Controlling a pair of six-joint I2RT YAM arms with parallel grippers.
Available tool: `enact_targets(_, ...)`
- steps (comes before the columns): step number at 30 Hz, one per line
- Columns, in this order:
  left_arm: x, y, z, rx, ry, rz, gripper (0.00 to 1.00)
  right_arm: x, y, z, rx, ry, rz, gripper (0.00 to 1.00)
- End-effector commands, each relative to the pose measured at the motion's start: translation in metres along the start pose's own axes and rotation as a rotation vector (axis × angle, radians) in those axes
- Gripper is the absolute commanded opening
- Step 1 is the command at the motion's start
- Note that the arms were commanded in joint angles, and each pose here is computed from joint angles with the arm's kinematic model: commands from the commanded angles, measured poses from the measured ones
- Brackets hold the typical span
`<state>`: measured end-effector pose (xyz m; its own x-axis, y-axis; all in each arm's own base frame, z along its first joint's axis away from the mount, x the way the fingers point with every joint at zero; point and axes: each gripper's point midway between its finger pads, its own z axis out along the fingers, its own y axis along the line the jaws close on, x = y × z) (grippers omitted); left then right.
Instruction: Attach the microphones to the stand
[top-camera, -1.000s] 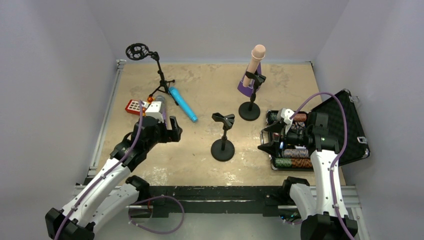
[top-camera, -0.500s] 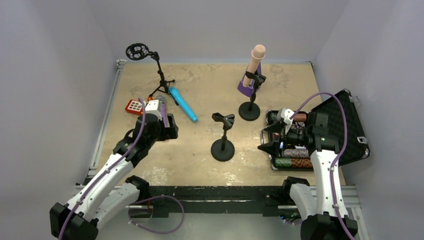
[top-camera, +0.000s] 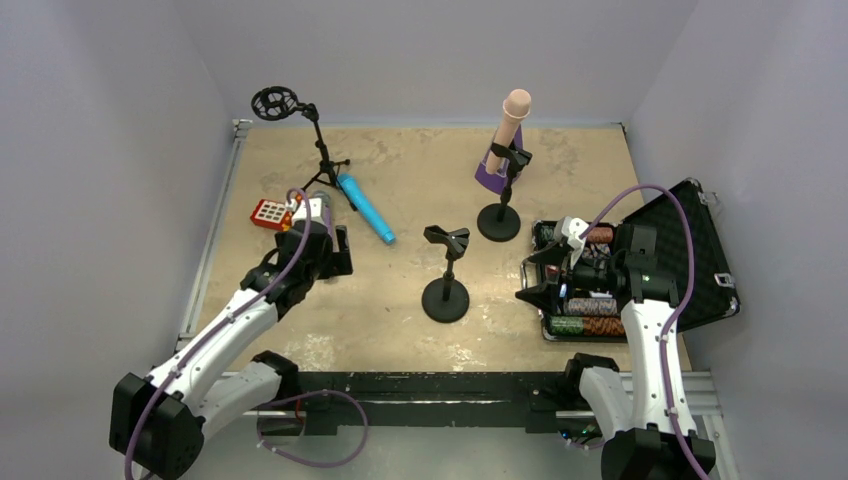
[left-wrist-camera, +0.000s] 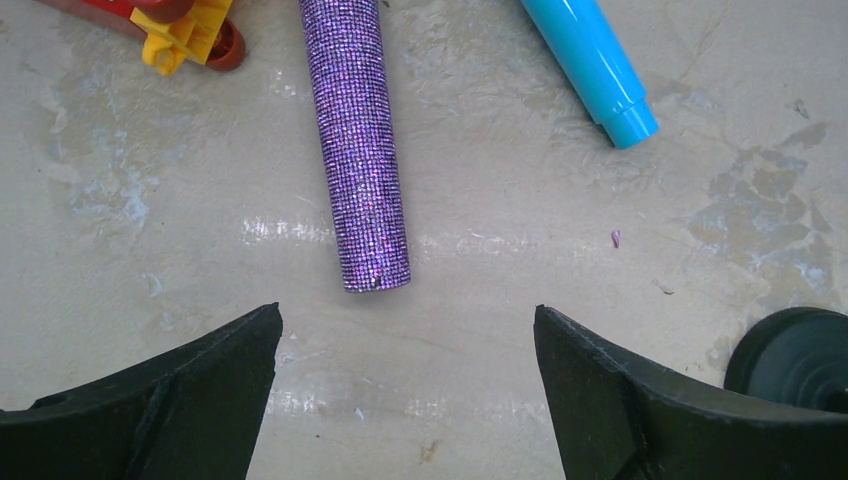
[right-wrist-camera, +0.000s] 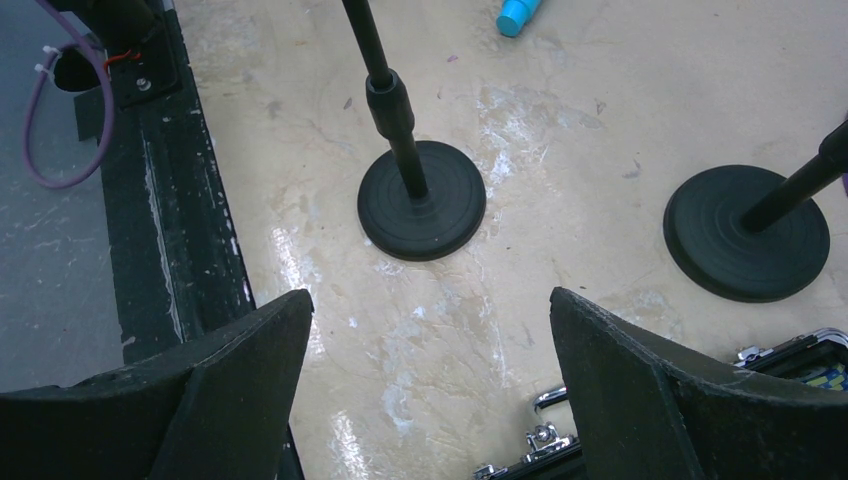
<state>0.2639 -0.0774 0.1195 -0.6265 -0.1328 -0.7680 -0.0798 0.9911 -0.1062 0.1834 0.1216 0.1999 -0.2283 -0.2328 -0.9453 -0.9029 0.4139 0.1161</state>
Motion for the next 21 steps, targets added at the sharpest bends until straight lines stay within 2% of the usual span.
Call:
enact_targets(1, -0.037, 0.003, 0.001, -0.054, -0.084, -0.004, 0.99, -0.012, 0.001, -0.002, -0.005, -0.021, -0.033, 0.93)
enact_targets(6, -0.039, 0.002, 0.017, -0.067, -0.062, -0.013, 0.96, -0.013, 0.002, -0.003, -0.006, -0.024, -0.039, 0.93)
enact_targets(12, -0.022, -0.004, 0.047, -0.066, 0.090, -0.050, 0.90, -0.013, 0.003, -0.003, -0.007, -0.026, -0.040, 0.93)
enact_targets(21, 0.010, 0.001, 0.071, -0.117, 0.196, -0.082, 0.83, -0.014, 0.004, -0.003, -0.009, -0.028, -0.046, 0.93)
